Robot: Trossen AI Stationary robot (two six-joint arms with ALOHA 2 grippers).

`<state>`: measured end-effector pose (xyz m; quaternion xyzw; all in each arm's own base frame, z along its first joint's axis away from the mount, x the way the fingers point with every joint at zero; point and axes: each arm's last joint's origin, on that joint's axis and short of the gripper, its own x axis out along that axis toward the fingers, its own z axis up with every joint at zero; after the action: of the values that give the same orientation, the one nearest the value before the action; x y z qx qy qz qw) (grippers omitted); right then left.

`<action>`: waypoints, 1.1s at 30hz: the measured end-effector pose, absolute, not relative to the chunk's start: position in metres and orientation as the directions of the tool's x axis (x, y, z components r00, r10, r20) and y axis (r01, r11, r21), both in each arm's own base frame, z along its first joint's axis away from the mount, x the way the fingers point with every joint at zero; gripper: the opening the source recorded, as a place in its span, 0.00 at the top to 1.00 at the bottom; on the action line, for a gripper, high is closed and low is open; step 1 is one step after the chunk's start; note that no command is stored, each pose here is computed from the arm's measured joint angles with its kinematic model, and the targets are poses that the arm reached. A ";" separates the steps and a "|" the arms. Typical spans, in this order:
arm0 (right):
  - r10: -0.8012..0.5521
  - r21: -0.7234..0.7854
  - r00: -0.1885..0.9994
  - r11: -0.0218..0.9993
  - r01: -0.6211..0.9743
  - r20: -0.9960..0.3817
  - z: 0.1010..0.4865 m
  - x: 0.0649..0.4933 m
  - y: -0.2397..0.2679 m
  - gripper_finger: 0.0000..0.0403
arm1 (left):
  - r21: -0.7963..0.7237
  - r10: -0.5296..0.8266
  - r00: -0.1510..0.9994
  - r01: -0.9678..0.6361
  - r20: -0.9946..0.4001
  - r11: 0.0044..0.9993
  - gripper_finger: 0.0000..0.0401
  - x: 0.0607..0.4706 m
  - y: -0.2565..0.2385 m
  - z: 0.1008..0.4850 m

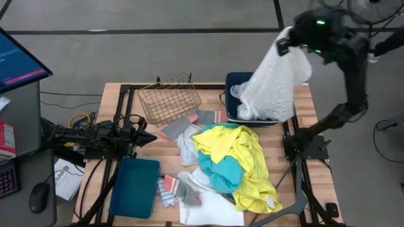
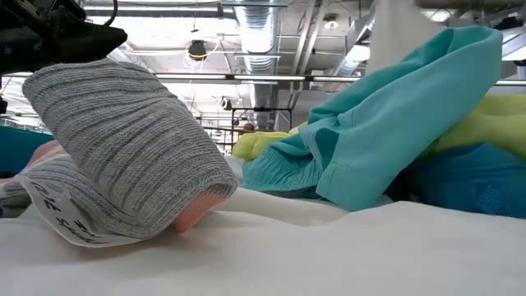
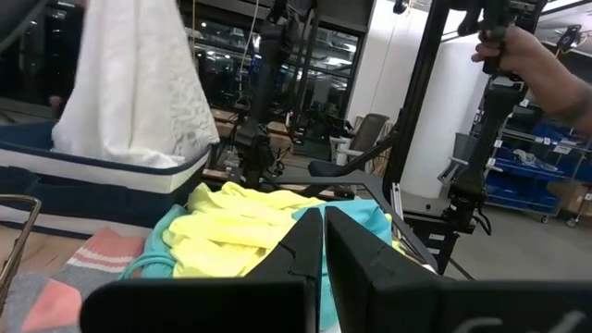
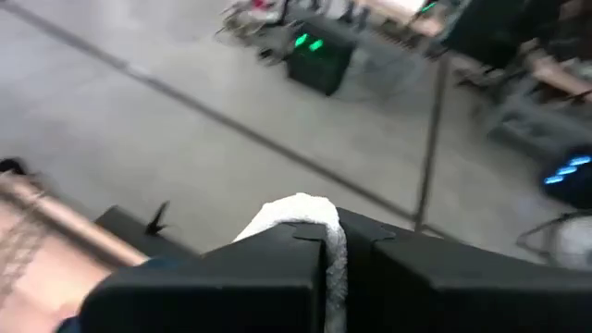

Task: Pick & Place Cloths
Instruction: Put the white shirt into the dark blue bin

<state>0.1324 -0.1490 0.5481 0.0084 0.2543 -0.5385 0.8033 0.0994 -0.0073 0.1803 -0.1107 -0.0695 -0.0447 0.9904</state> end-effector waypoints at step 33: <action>-0.405 -0.098 0.309 0.727 0.680 -0.860 0.304 0.171 -0.168 1.00 | -0.213 -0.073 0.985 0.106 0.154 0.971 1.00 0.099 -0.007 0.181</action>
<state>0.1705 -0.1676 0.3038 0.1434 0.4790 -0.3406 0.7962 0.0993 -0.0074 0.1810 -0.1108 -0.0729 -0.0452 0.9901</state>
